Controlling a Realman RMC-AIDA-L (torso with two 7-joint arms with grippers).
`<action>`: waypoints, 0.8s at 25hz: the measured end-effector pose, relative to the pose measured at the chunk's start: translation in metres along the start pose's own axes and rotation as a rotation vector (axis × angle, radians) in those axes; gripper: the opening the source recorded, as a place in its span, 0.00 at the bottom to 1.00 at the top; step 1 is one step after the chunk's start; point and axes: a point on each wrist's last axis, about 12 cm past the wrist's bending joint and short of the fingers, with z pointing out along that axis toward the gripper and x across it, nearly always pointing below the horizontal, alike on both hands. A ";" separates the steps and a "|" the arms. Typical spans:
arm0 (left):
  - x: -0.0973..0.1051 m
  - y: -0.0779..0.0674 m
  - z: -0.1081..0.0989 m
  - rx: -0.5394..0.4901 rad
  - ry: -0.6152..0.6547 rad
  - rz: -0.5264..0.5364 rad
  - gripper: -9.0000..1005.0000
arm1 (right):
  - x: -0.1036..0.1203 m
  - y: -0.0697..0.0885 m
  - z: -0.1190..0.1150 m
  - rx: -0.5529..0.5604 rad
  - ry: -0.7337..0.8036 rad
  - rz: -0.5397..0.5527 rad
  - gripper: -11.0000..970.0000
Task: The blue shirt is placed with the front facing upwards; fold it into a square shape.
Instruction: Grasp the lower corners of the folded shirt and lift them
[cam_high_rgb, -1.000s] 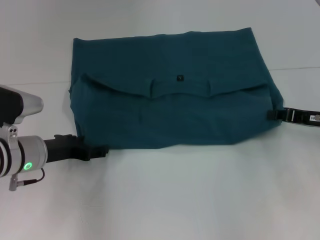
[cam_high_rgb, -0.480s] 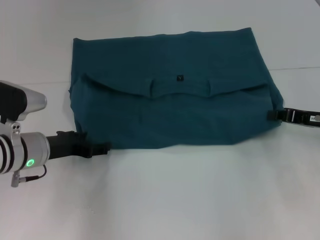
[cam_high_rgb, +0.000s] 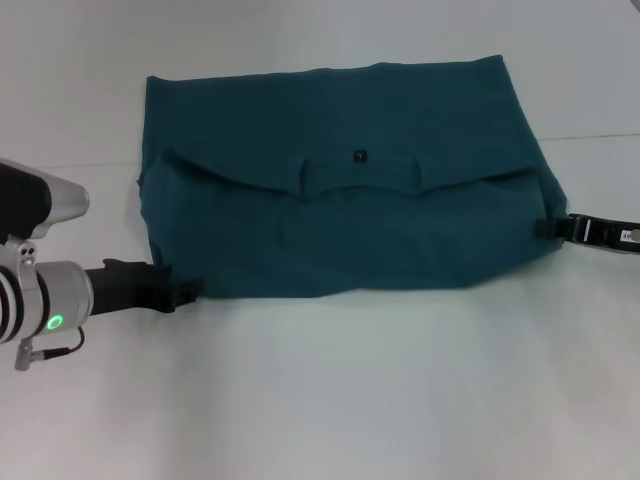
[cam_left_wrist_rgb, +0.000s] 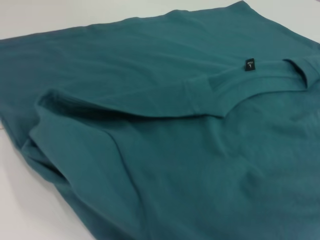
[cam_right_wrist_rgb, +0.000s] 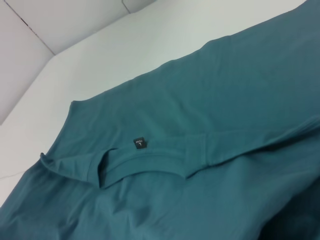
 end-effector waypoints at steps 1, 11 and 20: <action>0.000 0.000 0.000 -0.002 -0.001 -0.001 0.67 | 0.000 0.000 0.000 -0.002 0.000 -0.001 0.02; -0.002 0.001 0.000 -0.014 0.024 0.011 0.27 | 0.002 -0.001 0.000 -0.002 0.003 -0.002 0.02; -0.003 -0.001 0.001 -0.005 0.028 0.013 0.01 | 0.003 -0.003 -0.003 0.003 0.003 -0.003 0.02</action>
